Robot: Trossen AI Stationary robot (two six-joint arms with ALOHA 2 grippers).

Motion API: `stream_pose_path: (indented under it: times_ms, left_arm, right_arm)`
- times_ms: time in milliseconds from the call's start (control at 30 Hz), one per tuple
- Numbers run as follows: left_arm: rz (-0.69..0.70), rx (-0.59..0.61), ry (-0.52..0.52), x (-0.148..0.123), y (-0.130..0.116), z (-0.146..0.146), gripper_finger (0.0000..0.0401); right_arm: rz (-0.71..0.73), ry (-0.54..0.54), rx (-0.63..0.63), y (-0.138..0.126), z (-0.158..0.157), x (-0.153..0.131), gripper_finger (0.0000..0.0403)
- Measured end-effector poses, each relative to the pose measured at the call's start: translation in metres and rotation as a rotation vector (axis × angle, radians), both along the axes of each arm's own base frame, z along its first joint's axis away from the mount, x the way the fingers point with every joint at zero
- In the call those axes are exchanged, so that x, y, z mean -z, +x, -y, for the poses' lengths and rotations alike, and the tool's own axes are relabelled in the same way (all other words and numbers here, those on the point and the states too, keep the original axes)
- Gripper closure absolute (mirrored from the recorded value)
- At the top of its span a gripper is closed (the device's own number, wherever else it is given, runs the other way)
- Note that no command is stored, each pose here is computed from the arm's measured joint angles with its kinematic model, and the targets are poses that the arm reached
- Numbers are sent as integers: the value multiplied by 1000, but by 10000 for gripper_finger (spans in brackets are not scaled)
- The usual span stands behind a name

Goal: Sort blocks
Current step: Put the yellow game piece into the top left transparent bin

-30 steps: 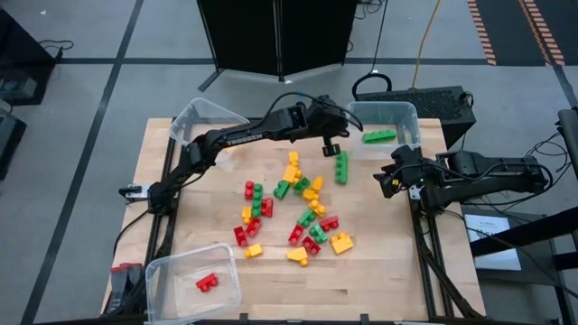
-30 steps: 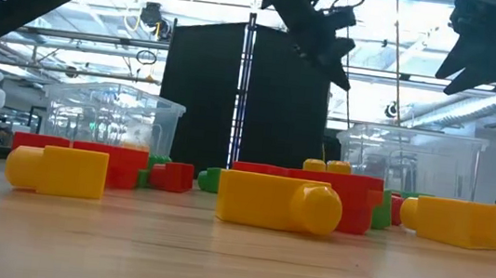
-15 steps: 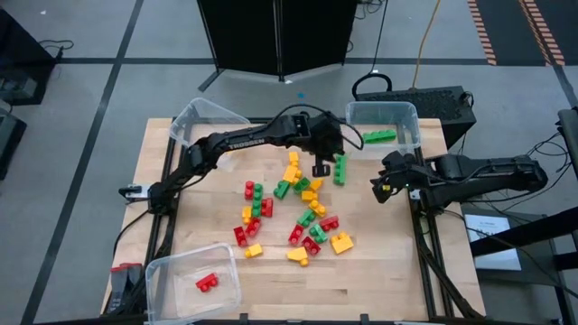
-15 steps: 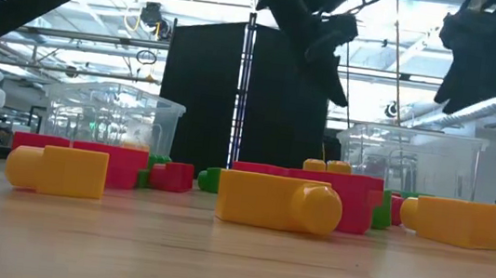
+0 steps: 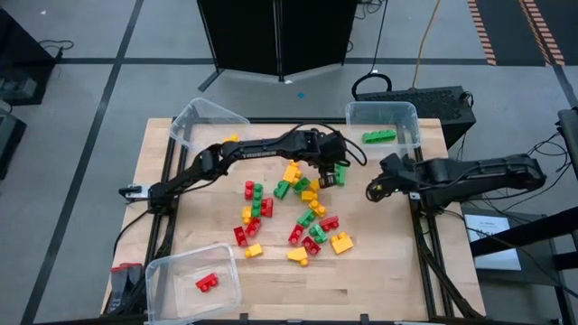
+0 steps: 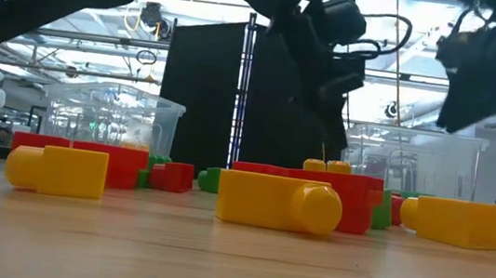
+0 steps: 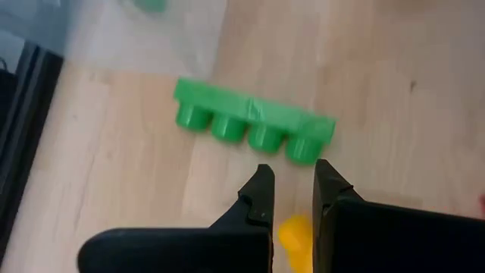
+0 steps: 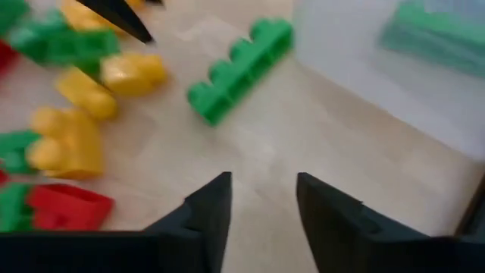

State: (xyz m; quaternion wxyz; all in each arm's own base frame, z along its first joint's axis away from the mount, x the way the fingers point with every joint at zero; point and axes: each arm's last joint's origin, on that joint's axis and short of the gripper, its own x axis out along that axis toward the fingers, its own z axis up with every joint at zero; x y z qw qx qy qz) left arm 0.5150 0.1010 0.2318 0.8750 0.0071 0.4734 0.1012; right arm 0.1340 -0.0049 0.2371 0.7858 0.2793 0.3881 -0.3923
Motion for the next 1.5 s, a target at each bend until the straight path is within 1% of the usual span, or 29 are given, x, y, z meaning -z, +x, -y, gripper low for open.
stream_pose_path:
  times_ms: [67, 133, 200, 233, 267, 367, 500, 600, 667, 733, 833, 933, 1067, 1100, 1233, 1333, 1433, 1500]
  left_arm:
    - [21, -12, -5, -1, 2, 1, 401]
    - [9, -38, -27, 0, 1, 4, 401]
    - [-37, -72, -59, 2, -4, 6, 401]
    - [-76, -79, -73, 1, -8, 8, 401]
    - [-115, -82, -82, 0, -13, 10, 401]
    - [-204, -72, -92, -15, -28, 20, 401]
    - [-241, -51, -84, -45, -48, 35, 401]
    - [-201, -52, -49, -73, -61, 45, 401]
    - [-161, -46, -29, -93, -70, 52, 401]
    - [-139, -41, -11, -110, -80, 59, 401]
    - [-95, -28, 17, -135, -97, 71, 401]
    - [-44, -29, 60, -157, -112, 81, 401]
    - [11, -40, 115, -178, -129, 89, 401]
    - [16, -40, 121, -181, -131, 91, 401]
    - [30, -32, 125, -189, -140, 95, 401]
    - [-11, -19, 133, -189, -145, 98, 401]
    - [-63, 13, 170, -187, -148, 97, 401]
    - [-82, 21, 179, -186, -149, 95, 401]
  right_arm:
    - [-23, 1, 24, 2, 0, 7, 308]
    - [-30, 0, 41, 5, 0, 14, 345]
    - [-31, -4, 45, 10, 0, 20, 385]
    - [-30, -6, 44, 14, 1, 24, 393]
    - [-34, -3, 46, 18, 1, 28, 394]
    - [-24, 1, 51, 31, 2, 39, 400]
    - [-16, -19, 80, 51, 6, 54, 401]
    - [-44, -42, 138, 60, 14, 66, 402]
    - [-88, -38, 190, 64, 20, 76, 402]
    - [-115, -34, 215, 68, 26, 85, 402]
    - [-96, -44, 208, 79, 31, 94, 402]
    - [-37, -52, 217, 90, 38, 99, 402]
    - [-42, -50, 246, 98, 49, 109, 403]
    - [-31, -56, 219, 102, 52, 112, 403]
    - [110, -29, 25, 131, 58, 109, 403]
    - [128, 16, -67, 149, 58, 102, 403]
    - [156, -9, -162, 163, 50, 85, 403]
    - [208, -57, -263, 169, 40, 61, 403]
